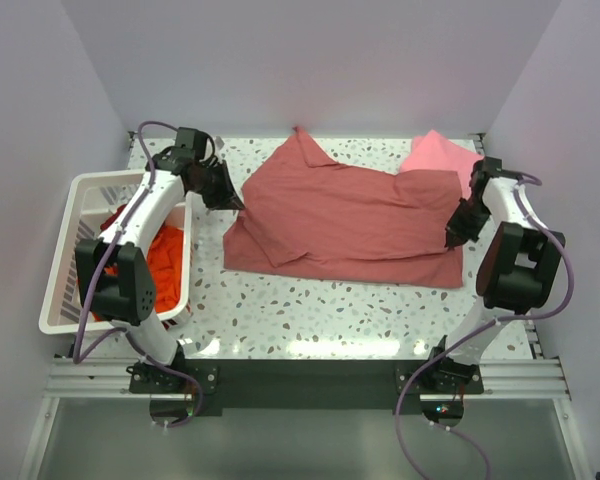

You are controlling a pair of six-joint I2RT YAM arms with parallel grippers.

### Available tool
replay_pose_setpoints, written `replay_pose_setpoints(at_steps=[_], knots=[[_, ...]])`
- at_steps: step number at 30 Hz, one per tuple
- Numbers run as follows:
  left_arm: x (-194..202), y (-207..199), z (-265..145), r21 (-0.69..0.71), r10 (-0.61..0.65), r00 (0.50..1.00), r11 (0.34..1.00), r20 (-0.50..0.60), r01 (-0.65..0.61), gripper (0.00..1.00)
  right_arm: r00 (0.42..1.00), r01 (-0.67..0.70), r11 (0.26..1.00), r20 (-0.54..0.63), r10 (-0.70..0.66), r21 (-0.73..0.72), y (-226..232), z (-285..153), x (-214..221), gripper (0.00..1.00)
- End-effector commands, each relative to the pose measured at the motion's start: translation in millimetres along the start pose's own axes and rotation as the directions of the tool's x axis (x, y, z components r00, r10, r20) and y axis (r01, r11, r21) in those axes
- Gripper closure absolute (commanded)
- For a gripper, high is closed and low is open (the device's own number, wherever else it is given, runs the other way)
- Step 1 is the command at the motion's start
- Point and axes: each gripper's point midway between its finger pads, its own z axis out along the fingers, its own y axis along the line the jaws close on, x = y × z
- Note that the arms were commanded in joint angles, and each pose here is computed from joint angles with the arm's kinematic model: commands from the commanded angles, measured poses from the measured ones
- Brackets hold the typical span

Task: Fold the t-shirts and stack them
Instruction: Fold the tshirt

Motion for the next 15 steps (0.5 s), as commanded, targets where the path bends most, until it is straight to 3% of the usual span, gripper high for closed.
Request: replay_pose_setpoints(at_steps=[1,15], knots=[[-26,-8,-4,0.059,0.037,0.997,0.997,0.063,-0.04,1.0,0.999,0.01,0.999,0.036,-0.011,0.032,-8,-6,-16,1.0],[-49,-13,11,0.115,0.016,0.998,0.993,0.063,-0.023,1.0,0.999,-0.015,0.998,0.051,0.012,0.059,-15,-6,-39,1.0]])
